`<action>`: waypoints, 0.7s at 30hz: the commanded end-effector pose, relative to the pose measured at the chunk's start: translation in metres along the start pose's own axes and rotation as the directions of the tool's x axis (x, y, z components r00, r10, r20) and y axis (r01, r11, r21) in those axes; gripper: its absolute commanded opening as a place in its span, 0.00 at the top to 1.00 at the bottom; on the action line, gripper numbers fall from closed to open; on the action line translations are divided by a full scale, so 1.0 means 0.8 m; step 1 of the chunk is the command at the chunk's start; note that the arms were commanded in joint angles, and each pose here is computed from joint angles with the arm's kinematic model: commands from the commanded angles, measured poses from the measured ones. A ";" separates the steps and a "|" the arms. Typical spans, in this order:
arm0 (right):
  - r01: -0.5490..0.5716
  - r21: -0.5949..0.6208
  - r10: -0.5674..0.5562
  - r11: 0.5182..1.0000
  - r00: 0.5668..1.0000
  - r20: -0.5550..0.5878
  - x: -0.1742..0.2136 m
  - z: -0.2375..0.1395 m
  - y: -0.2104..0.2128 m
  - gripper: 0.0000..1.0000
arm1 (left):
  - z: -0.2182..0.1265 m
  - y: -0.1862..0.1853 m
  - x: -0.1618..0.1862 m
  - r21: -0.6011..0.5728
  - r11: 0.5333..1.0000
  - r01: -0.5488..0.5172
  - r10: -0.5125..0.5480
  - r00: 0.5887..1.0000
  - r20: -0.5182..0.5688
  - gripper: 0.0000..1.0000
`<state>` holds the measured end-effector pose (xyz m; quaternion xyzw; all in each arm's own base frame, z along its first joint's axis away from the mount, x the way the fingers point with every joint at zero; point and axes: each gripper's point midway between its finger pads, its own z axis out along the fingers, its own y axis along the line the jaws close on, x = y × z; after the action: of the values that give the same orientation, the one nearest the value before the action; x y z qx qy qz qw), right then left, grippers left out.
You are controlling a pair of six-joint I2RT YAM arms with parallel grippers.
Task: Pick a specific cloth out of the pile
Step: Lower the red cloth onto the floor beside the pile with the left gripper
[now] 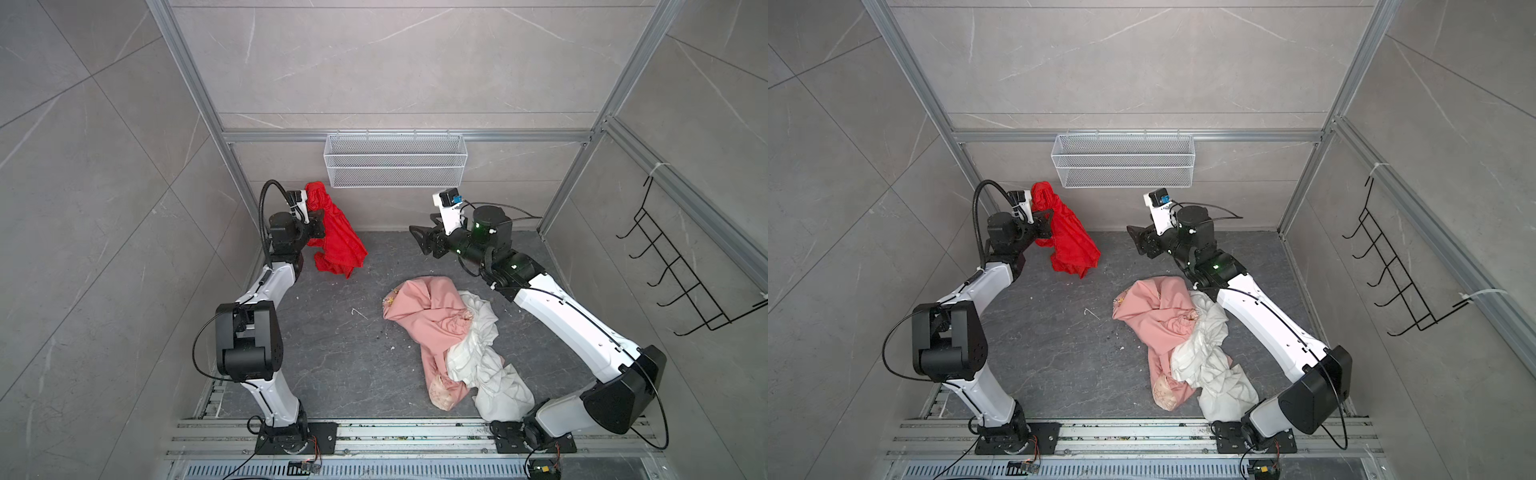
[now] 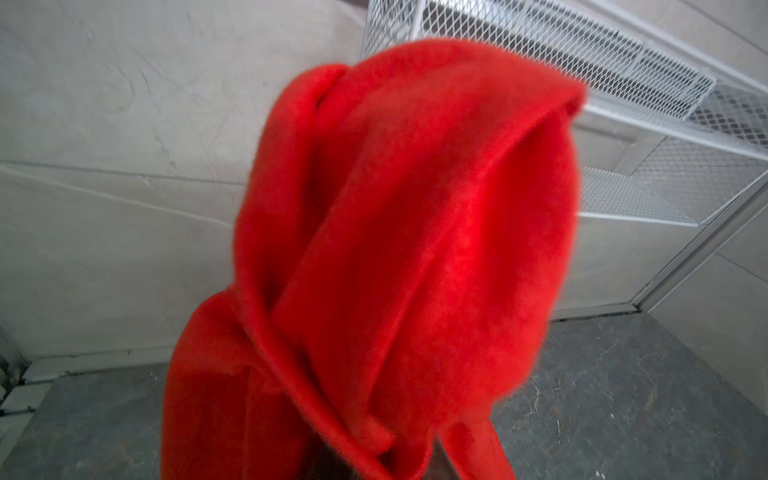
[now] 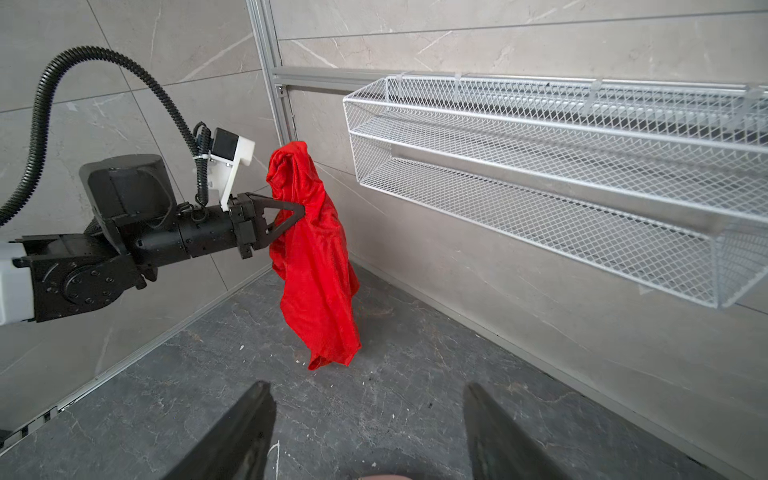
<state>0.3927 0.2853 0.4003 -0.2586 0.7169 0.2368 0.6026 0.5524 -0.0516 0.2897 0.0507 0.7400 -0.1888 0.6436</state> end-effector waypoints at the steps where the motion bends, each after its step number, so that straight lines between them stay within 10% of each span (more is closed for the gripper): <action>1: -0.010 -0.008 0.010 1.000 0.999 0.049 -0.018 -0.018 0.001 0.26 | -0.013 -0.002 -0.038 -0.008 0.998 -0.062 0.062 0.992 0.109 1.00; 21: -0.019 0.007 0.018 1.000 0.998 0.057 -0.014 -0.038 -0.003 0.26 | 0.001 0.043 0.107 -0.137 0.990 0.046 -0.087 0.945 -0.316 1.00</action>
<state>0.3777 0.2683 0.4075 -0.2511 0.7104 0.2361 0.6136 0.5488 -0.0404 0.2006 0.0139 0.8305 -0.1703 0.5302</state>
